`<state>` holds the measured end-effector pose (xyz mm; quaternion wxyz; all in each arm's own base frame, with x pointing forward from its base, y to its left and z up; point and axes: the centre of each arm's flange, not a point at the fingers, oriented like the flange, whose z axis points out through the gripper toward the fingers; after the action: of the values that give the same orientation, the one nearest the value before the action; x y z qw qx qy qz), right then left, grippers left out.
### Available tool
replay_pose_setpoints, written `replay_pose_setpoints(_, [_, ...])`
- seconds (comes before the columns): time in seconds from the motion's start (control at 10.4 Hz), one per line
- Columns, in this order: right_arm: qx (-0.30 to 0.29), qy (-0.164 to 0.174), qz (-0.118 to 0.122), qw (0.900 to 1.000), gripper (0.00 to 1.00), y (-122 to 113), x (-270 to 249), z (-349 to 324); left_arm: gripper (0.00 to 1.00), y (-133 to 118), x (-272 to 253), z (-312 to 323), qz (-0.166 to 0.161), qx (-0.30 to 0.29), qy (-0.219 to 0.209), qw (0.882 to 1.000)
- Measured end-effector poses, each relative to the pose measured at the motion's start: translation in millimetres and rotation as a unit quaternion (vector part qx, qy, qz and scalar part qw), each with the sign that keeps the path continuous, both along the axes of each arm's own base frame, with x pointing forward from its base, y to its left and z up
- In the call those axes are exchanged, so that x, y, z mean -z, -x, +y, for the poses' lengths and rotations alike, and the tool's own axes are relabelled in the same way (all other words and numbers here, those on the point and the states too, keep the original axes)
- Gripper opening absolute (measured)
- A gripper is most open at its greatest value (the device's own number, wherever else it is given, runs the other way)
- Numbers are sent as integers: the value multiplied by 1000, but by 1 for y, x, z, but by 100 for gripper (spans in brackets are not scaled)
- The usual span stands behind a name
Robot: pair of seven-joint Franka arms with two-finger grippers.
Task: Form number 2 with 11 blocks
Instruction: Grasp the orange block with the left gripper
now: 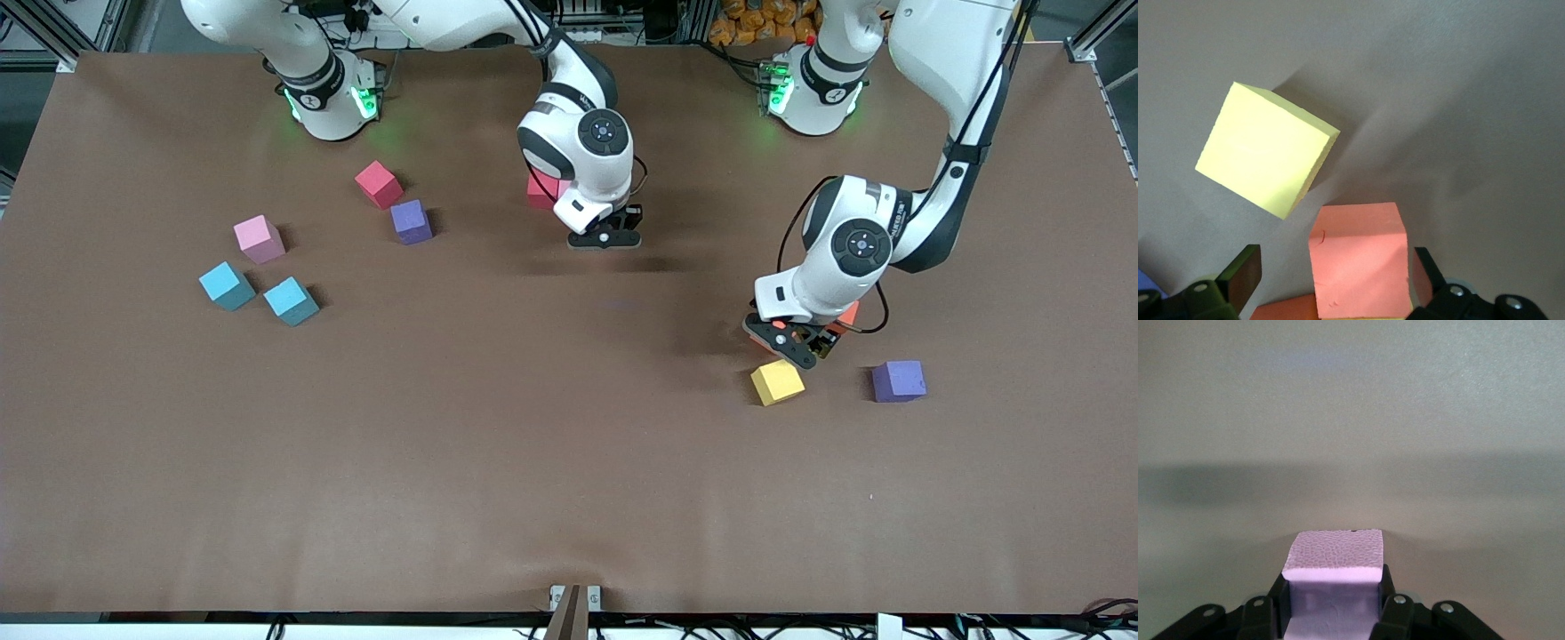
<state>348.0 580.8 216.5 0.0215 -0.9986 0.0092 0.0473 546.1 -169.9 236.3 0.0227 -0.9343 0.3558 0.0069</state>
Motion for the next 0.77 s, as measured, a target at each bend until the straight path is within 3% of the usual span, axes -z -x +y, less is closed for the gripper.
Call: replay_pose_setpoints(0.77, [9,-11,-1,1000,52,4,1,3,100,2,13,2,13,-24,15,1000])
